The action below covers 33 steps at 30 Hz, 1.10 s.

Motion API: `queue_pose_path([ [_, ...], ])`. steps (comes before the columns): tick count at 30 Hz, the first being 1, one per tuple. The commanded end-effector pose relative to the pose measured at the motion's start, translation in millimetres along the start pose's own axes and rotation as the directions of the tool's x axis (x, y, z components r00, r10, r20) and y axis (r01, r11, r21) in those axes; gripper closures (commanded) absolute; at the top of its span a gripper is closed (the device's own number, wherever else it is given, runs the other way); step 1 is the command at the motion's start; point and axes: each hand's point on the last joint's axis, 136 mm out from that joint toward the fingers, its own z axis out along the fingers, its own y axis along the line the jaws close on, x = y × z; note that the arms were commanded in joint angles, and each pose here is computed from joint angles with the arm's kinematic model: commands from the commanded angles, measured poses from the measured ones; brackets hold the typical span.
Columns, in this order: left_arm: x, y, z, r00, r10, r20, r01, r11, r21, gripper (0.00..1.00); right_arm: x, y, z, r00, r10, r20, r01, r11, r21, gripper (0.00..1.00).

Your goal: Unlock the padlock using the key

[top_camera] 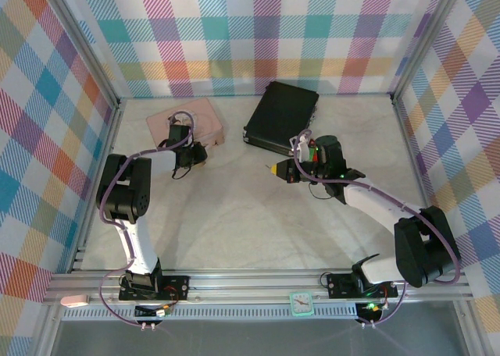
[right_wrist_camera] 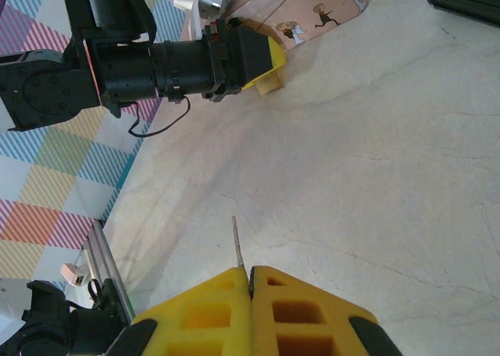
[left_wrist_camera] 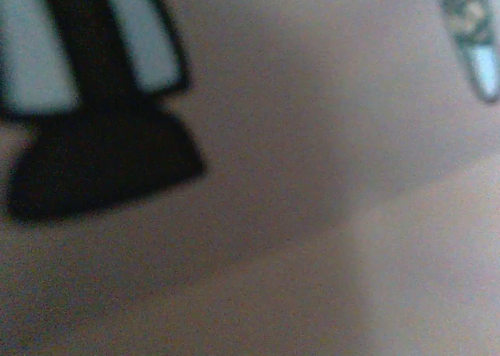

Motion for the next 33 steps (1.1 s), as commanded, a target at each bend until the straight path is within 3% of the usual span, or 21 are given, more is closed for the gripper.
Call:
queue_pose_path([
  [1,8,17,8,0.999,-0.046,-0.019,0.045,0.998,-0.044,0.75,-5,8,2,1.000,-0.017,0.005,0.017,0.999,-0.031,1.00],
  [5,14,26,14,0.995,-0.095,-0.012,0.094,0.993,-0.066,0.75,-4,8,0,1.000,-0.018,0.009,0.018,0.999,-0.027,1.00],
  [11,13,30,12,0.992,-0.125,0.018,0.126,0.988,-0.087,0.95,-3,7,0,1.000,-0.014,0.008,0.014,1.000,-0.022,1.00],
  [14,14,22,7,0.991,-0.137,0.005,0.137,0.989,-0.049,1.00,-3,6,-1,1.000,-0.013,0.011,0.013,1.000,-0.016,1.00],
  [19,15,-6,-10,0.972,-0.235,-0.031,0.237,0.967,0.097,1.00,-1,2,4,1.000,0.031,0.004,-0.031,0.999,-0.022,1.00],
  [25,21,-43,-35,0.918,-0.384,-0.105,0.397,0.868,0.298,1.00,1,0,19,0.992,0.126,-0.001,-0.125,0.988,-0.096,1.00],
  [33,45,-69,-54,0.852,-0.485,-0.196,0.520,0.743,0.421,1.00,25,4,55,0.975,0.205,-0.085,-0.217,0.961,-0.172,1.00],
])
